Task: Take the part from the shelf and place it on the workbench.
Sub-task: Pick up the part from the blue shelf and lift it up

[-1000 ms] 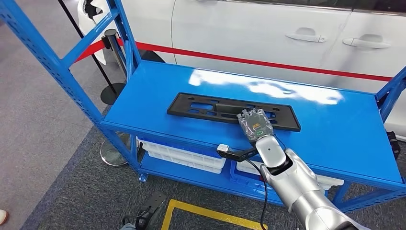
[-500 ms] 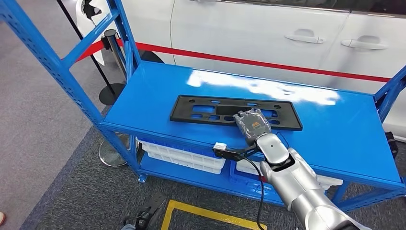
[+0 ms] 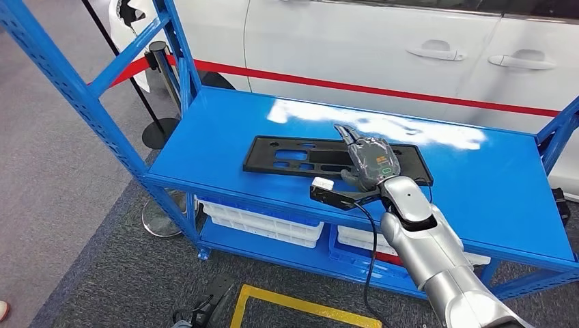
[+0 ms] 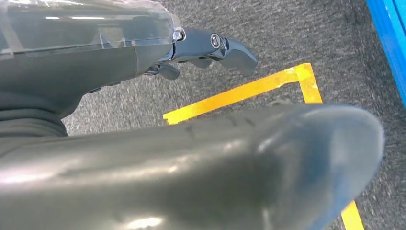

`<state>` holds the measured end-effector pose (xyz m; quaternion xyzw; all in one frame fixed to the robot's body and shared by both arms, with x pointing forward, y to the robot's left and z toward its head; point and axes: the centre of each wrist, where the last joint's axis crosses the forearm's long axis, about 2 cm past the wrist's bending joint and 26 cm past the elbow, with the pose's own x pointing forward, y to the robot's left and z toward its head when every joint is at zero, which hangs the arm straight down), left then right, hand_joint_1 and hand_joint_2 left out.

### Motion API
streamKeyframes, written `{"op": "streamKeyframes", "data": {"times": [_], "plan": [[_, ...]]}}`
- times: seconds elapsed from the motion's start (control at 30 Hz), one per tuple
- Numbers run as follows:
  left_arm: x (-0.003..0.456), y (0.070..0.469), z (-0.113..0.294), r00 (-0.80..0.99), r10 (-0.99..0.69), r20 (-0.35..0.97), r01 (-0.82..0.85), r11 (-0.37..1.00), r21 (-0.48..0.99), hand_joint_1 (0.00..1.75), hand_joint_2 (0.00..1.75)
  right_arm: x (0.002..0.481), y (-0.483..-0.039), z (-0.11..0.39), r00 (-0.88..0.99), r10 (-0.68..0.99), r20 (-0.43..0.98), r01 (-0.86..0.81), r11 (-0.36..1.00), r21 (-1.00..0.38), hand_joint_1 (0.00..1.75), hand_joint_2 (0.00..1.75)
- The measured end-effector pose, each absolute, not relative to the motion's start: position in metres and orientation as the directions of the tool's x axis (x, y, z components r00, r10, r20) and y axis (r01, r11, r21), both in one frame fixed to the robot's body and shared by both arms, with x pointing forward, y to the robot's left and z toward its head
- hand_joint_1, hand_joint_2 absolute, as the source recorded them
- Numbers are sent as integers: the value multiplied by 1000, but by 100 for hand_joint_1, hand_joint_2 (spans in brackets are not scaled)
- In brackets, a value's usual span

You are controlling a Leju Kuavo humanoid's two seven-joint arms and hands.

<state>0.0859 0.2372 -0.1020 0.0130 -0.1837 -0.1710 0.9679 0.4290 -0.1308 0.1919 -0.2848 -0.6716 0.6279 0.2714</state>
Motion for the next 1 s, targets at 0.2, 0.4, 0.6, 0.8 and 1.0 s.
{"op": "streamKeyframes", "data": {"times": [0.2, 0.4, 0.6, 0.8, 1.0], "plan": [[82, 238, -103, 884, -314, 346, 303, 949, 87, 0, 0, 418, -129, 179, -736, 666, 125, -37, 145, -989, 0, 0], [77, 239, -104, 891, -300, 341, 285, 954, 94, 0, 0, 401, -129, 160, -753, 646, 123, -5, 181, -983, 0, 0], [76, 240, -104, 895, -296, 335, 277, 955, 105, 0, 0, 386, -123, 148, -726, 674, -142, 244, 59, -968, 0, 0], [77, 240, -104, 892, -306, 333, 287, 952, 106, 0, 0, 373, -118, 132, -686, 654, -318, 354, -83, -932, 0, 0], [80, 238, -103, 887, -317, 335, 299, 948, 107, 0, 0, 372, -110, 130, -678, 614, -404, 405, -147, -902, 0, 0]]}}
